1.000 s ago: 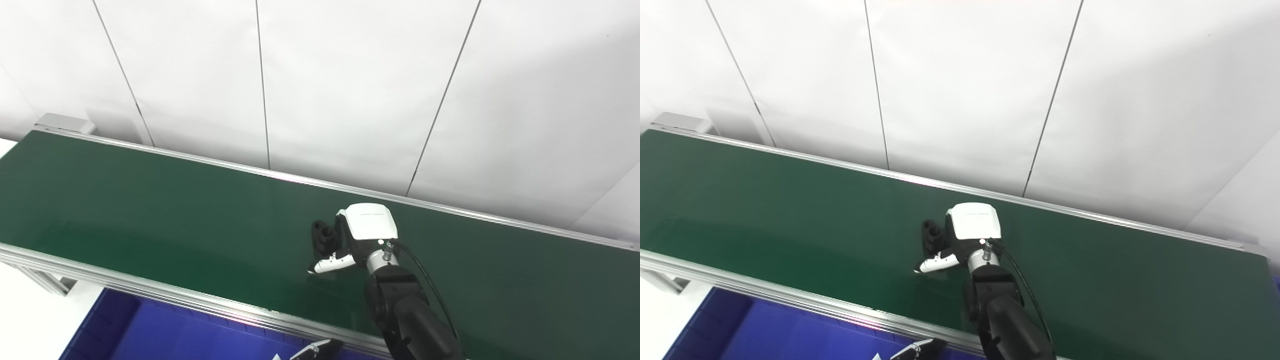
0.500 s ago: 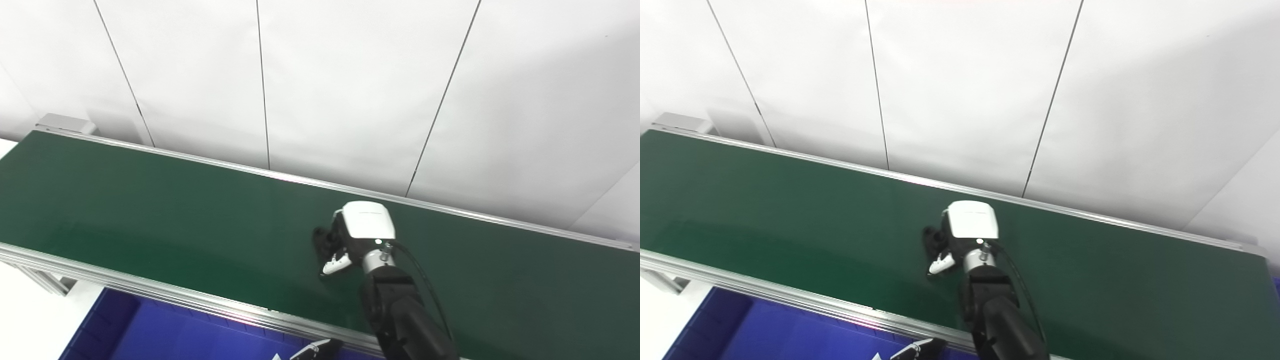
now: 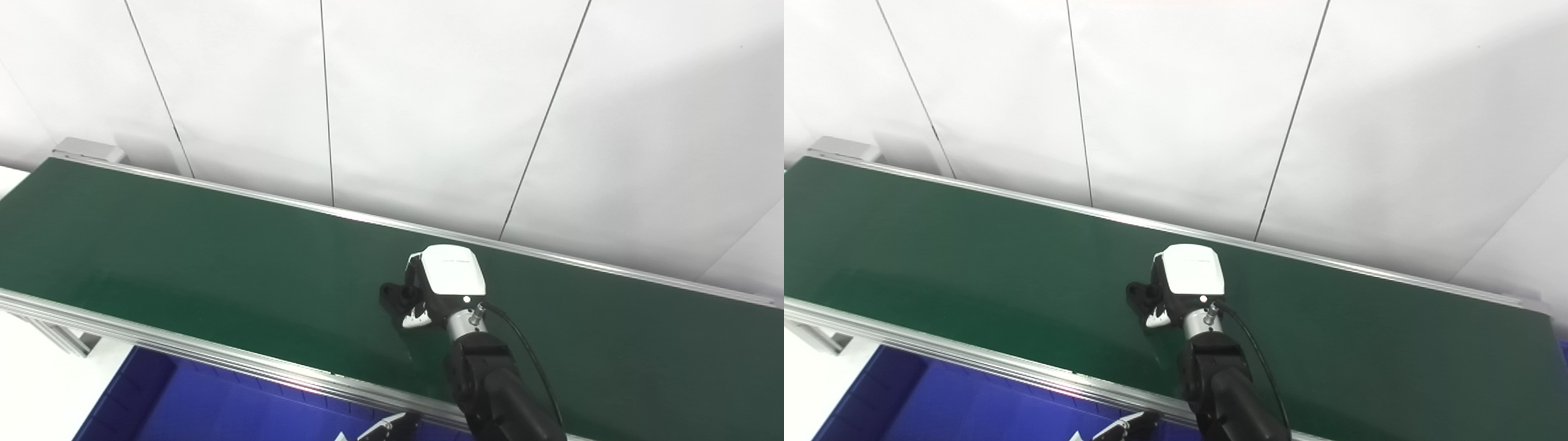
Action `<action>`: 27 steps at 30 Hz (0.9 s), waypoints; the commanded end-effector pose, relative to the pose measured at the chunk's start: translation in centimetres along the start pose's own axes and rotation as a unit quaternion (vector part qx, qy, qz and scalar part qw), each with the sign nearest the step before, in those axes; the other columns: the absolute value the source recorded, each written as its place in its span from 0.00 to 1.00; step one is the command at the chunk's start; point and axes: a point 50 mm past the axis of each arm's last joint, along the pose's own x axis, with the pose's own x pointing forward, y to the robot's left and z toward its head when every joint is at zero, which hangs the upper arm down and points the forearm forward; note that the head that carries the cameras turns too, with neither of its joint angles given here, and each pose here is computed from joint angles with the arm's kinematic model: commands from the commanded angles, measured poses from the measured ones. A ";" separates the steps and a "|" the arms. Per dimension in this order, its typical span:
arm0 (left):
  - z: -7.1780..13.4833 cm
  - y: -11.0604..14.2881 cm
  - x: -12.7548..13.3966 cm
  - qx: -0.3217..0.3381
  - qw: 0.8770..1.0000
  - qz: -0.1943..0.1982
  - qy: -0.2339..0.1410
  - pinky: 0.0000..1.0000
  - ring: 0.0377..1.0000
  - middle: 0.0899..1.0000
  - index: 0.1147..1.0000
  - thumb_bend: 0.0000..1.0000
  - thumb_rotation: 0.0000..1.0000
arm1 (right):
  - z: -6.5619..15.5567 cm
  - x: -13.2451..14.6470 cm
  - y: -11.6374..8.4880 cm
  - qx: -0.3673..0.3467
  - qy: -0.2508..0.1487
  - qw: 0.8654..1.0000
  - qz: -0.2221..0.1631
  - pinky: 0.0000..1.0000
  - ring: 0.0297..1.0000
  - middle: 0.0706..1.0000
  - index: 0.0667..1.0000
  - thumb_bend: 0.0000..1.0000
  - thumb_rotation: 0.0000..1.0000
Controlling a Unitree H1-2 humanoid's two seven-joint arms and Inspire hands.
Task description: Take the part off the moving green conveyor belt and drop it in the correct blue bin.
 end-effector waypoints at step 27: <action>1.7 -2.3 0.7 -0.021 0.998 -0.037 -0.042 0.75 0.83 0.83 0.84 1.00 0.97 | -1.3 -6.7 -6.4 0.173 -0.064 0.983 -0.023 0.19 0.24 0.43 0.45 0.52 0.00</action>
